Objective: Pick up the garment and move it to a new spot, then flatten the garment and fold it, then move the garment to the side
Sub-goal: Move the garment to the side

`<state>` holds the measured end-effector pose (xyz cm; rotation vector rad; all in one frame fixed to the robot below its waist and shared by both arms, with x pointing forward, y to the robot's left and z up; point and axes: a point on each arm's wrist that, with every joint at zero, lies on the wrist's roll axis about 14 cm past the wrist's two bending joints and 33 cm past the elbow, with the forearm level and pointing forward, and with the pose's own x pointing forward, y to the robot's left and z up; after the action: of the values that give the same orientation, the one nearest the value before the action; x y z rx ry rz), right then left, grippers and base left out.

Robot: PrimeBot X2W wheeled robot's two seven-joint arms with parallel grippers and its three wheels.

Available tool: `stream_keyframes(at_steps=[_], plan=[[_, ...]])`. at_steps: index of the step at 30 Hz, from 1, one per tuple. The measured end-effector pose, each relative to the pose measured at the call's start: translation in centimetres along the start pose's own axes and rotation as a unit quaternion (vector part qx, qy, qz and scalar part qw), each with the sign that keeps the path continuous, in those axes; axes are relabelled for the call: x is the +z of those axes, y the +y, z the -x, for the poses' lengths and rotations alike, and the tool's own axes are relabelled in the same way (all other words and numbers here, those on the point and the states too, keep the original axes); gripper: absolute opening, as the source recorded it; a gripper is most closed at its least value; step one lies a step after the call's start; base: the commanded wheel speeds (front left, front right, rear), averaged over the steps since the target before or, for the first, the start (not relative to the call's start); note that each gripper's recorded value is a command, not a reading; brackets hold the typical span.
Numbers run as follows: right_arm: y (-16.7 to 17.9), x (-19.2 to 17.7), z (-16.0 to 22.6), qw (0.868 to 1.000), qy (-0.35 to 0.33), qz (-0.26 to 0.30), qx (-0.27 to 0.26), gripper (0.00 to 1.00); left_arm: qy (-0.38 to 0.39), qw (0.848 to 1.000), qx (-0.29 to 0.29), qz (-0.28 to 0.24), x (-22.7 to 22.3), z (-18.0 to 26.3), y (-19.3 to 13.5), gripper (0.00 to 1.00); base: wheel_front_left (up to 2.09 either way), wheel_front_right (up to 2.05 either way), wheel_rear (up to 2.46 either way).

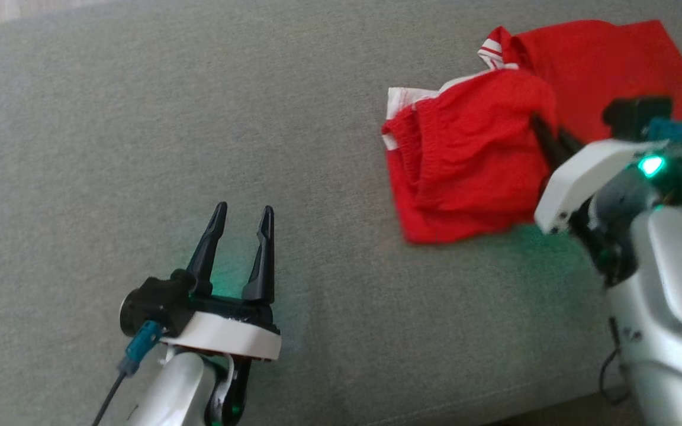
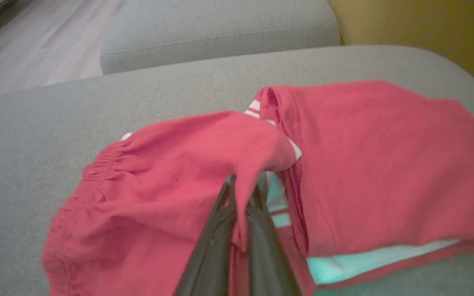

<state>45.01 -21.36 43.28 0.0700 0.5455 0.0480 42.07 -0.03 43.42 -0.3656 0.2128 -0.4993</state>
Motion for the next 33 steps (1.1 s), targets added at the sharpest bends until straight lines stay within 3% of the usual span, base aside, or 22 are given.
stream_keyframes(at_steps=[4, 9, 15, 22, 23, 24, 28, 33], plan=[[-0.9, 3.4, -1.0, 0.999, -0.019, 0.032, -0.005, 0.00, 0.001, 1.000, 0.015, -0.003, 0.0, 0.5, 1.0, 1.00, 0.00, 0.00, 0.00], [-4.9, 6.1, -1.7, 0.996, -0.009, 0.077, -0.049, 0.00, 0.003, 1.000, 0.030, -0.002, -0.1, 1.2, 1.9, 1.00, 0.00, 0.00, 0.00], [-10.8, 6.1, -1.6, 0.988, 0.032, 0.096, -0.118, 0.00, 0.008, 0.999, 0.048, 0.001, -0.6, 1.9, 3.0, 1.00, 0.00, 0.00, 0.00], [-12.3, 4.5, -2.4, 0.983, 0.067, 0.100, -0.137, 0.02, 0.016, 0.998, 0.059, 0.003, -1.2, 2.2, 3.7, 1.00, 0.00, 0.00, 0.00], [-12.5, 4.3, -2.4, 0.982, 0.069, 0.103, -0.141, 0.25, 0.016, 0.998, 0.058, 0.004, -1.2, 2.2, 3.7, 1.00, 0.00, 0.00, 0.00], [-12.8, 4.4, -2.3, 0.981, 0.064, 0.107, -0.147, 1.00, 0.017, 0.998, 0.057, 0.003, -1.2, 2.2, 3.7, 1.00, 0.00, 0.00, 0.00], [-13.6, 5.0, -2.1, 0.979, 0.038, 0.116, -0.162, 1.00, 0.021, 0.999, 0.046, -0.001, -1.3, 2.2, 2.9, 1.00, 0.00, 0.00, 0.00], [-11.6, 5.4, -2.2, 0.983, 0.012, 0.116, -0.141, 1.00, 0.018, 0.999, 0.038, -0.007, -0.9, 2.1, 2.3, 1.00, 0.00, 0.00, 0.00]])
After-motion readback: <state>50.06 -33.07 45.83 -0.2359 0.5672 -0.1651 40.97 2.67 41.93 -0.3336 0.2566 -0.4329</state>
